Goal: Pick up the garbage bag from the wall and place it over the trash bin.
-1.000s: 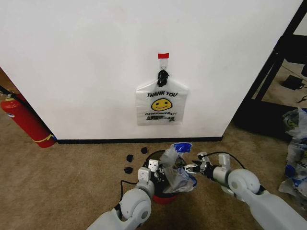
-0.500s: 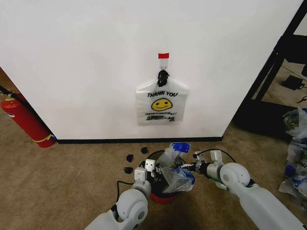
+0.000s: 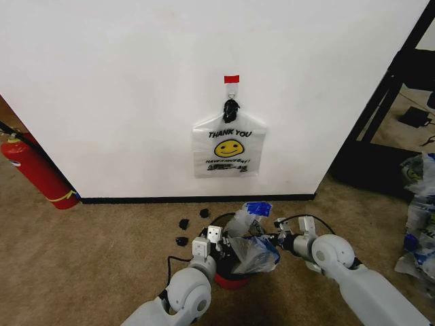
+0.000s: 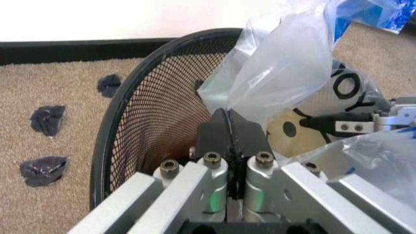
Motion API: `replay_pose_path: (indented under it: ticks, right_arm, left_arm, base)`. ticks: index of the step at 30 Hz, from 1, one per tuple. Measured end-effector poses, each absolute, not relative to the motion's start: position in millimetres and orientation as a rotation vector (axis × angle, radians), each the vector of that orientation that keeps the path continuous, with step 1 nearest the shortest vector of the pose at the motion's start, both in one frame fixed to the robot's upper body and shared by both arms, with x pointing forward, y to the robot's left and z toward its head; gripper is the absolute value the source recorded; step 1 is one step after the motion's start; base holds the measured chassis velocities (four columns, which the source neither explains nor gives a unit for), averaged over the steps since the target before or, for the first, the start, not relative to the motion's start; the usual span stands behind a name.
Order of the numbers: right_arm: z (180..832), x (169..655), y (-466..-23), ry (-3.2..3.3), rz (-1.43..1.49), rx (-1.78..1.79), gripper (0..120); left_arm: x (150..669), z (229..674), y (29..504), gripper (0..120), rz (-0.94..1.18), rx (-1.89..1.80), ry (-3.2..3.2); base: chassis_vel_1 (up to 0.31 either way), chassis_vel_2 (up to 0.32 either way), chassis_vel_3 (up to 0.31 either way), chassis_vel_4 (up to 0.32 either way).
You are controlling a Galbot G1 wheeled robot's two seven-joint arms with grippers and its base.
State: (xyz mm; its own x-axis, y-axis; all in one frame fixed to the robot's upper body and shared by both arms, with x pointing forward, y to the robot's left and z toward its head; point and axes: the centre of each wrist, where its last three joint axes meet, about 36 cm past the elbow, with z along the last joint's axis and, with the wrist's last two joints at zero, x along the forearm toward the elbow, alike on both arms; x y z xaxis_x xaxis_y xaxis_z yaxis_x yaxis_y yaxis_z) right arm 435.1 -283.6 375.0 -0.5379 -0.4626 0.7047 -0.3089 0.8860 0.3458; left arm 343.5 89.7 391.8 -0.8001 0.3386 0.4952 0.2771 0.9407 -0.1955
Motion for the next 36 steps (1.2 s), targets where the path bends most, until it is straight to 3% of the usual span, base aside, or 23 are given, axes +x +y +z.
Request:
replay_pose_path:
  ticks: [15,27,36]
  right_arm:
    - [387.0,383.7,-223.8,-2.360,-0.319,0.347,1]
    - [404.7,355.7,-218.8,-2.484,-0.373,0.281,1]
    - [384.7,359.6,-249.6,-2.718,-0.282,0.497,1]
  left_arm:
    - [304.9,400.4,86.5,0,0.106,-0.499,-2.650]
    - [306.6,404.1,91.4,0,0.078,-0.507,-2.719]
    - [304.9,424.2,105.5,0,0.064,-0.467,-2.815]
  base:
    - [0.000,0.000,0.000,0.000]
    - [0.000,0.000,0.000,0.000]
    - [0.000,0.000,0.000,0.000]
